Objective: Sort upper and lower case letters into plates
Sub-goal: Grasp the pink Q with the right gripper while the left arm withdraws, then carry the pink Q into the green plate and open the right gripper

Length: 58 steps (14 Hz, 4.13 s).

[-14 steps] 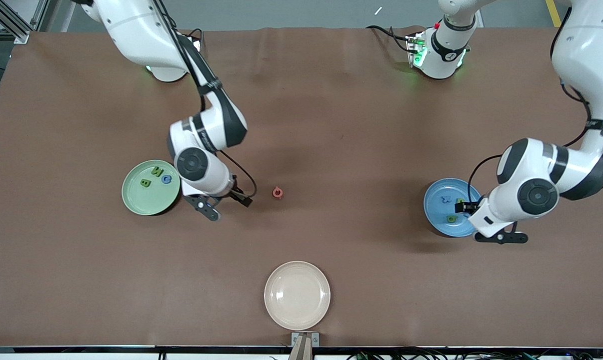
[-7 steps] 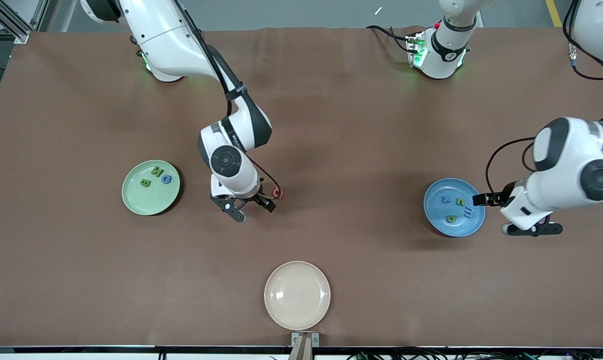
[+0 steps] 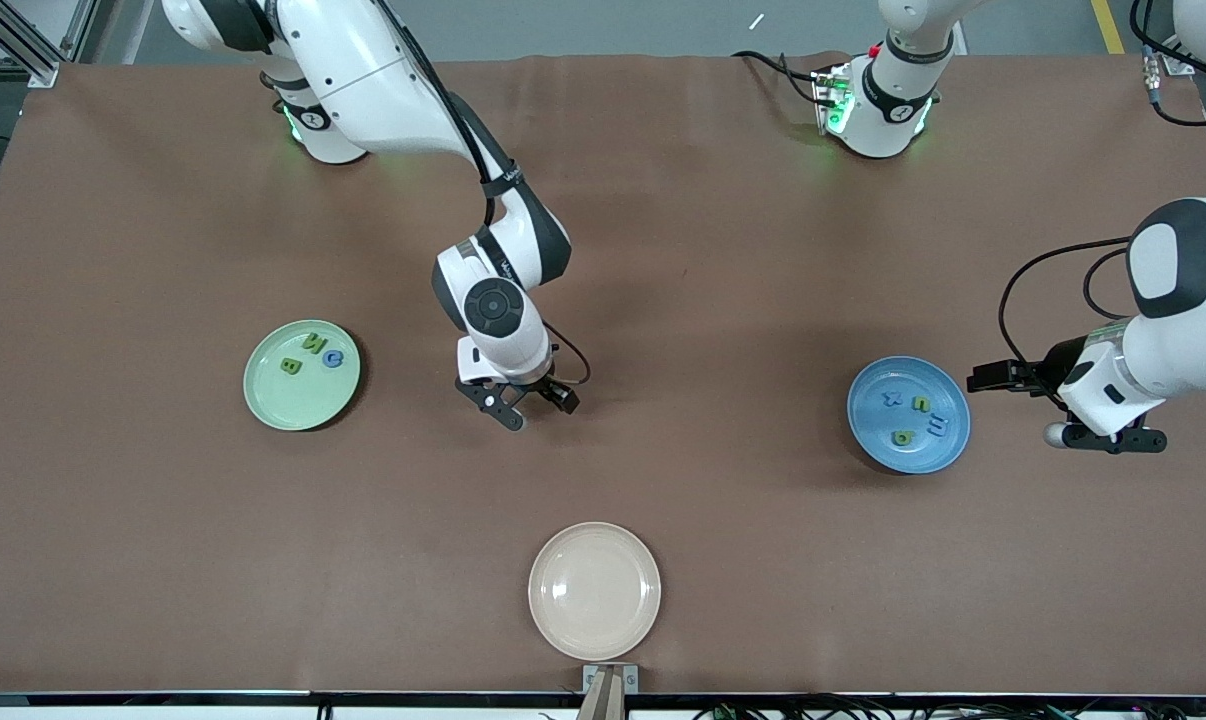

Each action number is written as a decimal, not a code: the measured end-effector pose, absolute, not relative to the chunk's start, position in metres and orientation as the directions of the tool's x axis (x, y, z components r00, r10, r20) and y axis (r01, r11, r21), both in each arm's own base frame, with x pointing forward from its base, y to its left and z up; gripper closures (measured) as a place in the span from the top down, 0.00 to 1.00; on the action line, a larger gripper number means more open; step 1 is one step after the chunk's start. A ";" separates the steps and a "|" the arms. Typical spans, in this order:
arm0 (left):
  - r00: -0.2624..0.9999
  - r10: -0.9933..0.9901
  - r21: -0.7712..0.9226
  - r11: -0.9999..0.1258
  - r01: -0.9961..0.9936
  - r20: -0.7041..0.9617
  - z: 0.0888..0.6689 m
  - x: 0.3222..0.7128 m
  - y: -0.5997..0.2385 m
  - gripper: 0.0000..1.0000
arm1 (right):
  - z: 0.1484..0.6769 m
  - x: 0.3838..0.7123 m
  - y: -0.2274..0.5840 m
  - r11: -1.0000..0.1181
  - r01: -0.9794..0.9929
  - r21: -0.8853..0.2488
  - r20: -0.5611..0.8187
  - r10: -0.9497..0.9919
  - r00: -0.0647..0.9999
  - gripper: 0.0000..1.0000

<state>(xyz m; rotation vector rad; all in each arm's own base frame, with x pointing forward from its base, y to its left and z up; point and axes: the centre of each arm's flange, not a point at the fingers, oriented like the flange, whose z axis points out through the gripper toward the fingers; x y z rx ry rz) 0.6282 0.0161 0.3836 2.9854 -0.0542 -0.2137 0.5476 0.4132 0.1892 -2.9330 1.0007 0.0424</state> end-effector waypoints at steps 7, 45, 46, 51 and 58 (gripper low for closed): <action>0.991 -0.041 0.069 -0.997 -0.032 -0.130 0.397 0.625 -0.038 1.00 | 0.180 0.531 0.431 -0.791 -0.611 -0.018 -0.042 -0.610 0.791 0.94; 0.998 -0.026 0.037 -0.999 -0.028 0.050 0.638 0.556 -0.010 1.00 | 0.223 0.554 0.008 -0.956 -0.292 -0.022 -0.180 -0.284 0.942 0.37; 0.998 -0.030 0.037 -0.999 -0.032 0.050 0.638 0.556 -0.012 1.00 | 0.219 0.554 0.006 -0.956 -0.293 -0.020 -0.176 -0.285 0.942 0.37; 0.997 -0.050 0.037 -0.998 -0.052 0.051 0.639 0.555 -0.023 1.00 | 0.194 0.551 0.004 -0.956 -0.294 -0.004 -0.183 -0.288 0.940 0.37; 0.998 -0.048 0.037 -0.998 -0.050 0.051 0.639 0.555 -0.022 1.00 | 0.188 0.549 0.004 -0.956 -0.294 0.000 -0.186 -0.289 0.939 0.52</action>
